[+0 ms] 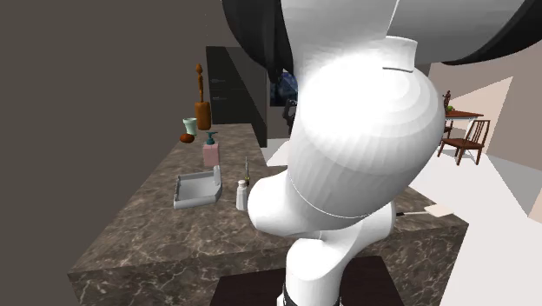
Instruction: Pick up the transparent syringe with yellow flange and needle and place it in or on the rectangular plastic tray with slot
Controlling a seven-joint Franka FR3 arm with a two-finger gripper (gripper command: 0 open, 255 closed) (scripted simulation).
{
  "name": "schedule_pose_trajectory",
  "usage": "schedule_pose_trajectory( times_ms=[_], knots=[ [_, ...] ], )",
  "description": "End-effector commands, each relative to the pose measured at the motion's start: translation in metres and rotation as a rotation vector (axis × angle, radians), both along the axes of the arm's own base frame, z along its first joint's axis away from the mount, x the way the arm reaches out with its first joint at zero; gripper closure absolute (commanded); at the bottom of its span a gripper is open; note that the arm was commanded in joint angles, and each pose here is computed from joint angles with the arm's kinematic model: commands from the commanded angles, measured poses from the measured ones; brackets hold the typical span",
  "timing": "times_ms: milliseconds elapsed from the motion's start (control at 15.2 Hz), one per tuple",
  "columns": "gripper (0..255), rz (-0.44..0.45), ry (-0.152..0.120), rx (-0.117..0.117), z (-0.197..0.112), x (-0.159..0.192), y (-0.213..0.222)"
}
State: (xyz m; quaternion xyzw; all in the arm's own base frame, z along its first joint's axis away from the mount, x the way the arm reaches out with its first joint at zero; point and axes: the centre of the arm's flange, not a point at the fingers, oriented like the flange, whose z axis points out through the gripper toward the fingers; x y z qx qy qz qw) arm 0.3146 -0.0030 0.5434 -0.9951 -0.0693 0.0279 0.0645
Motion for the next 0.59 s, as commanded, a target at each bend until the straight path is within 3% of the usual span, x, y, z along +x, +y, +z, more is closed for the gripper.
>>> schedule_pose_trajectory(
  times_ms=[0,528],
  knots=[
    [0,0.000,0.000,0.000,0.000,0.000,0.000],
    [0,-0.199,0.075,0.000,-0.053,0.055,0.075]
  ],
)
